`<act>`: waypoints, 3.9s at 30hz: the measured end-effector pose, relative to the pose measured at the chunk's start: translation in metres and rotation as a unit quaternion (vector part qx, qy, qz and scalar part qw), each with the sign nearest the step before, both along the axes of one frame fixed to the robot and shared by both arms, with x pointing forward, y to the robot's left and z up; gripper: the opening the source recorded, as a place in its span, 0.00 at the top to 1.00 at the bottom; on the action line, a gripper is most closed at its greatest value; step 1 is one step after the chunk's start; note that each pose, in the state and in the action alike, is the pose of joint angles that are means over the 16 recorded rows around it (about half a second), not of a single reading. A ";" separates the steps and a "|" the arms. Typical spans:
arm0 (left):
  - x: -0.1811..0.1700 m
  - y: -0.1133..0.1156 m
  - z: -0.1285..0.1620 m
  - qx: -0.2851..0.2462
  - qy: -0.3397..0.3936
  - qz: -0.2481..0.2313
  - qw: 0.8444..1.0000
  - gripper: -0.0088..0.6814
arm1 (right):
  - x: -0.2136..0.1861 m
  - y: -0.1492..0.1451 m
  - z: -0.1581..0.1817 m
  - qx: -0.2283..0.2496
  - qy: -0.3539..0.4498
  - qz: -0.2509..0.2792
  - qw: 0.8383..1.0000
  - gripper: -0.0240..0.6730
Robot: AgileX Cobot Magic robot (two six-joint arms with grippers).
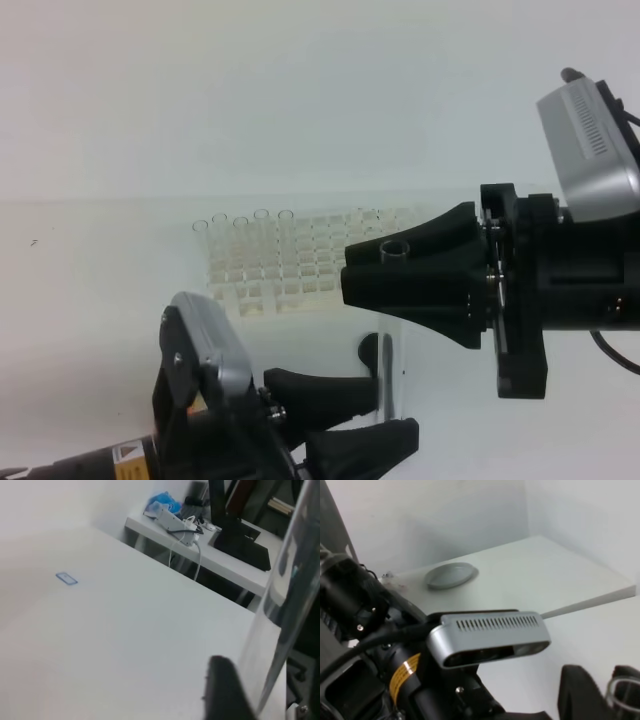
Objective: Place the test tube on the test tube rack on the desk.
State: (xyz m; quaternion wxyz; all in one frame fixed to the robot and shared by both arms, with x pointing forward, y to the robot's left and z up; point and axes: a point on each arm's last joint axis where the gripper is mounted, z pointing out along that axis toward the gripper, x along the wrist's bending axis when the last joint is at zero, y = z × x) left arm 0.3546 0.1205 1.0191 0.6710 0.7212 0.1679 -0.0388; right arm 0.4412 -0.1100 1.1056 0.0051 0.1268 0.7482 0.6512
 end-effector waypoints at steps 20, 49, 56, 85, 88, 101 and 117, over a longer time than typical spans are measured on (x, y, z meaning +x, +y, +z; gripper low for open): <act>-0.026 0.008 0.006 0.034 0.027 -0.084 0.996 0.91 | 0.028 -0.012 -0.008 -0.058 -0.033 -0.159 0.985 0.80; -0.018 0.088 0.047 0.089 -0.113 0.298 0.944 0.99 | 0.027 -0.011 -0.007 -0.056 -0.041 -0.149 0.986 0.80; -0.019 0.087 0.047 0.085 -0.114 0.286 0.948 0.99 | 0.025 -0.010 -0.007 -0.053 -0.040 -0.141 0.988 0.80; -0.049 0.135 0.019 0.129 -0.264 0.376 0.879 0.99 | 0.023 -0.009 -0.006 -0.054 -0.058 -0.123 0.989 0.80; -0.056 0.144 0.009 0.128 -0.278 0.416 0.856 0.99 | 0.023 -0.009 -0.006 -0.054 -0.061 -0.122 0.989 0.80; -0.065 0.156 -0.029 0.140 -0.283 0.487 0.814 0.99 | 0.033 -0.003 -0.024 -0.081 -0.062 -0.114 0.988 0.80; -0.065 0.155 -0.032 0.141 -0.280 0.481 0.819 0.99 | 0.050 0.005 -0.058 -0.125 -0.049 -0.104 0.985 0.80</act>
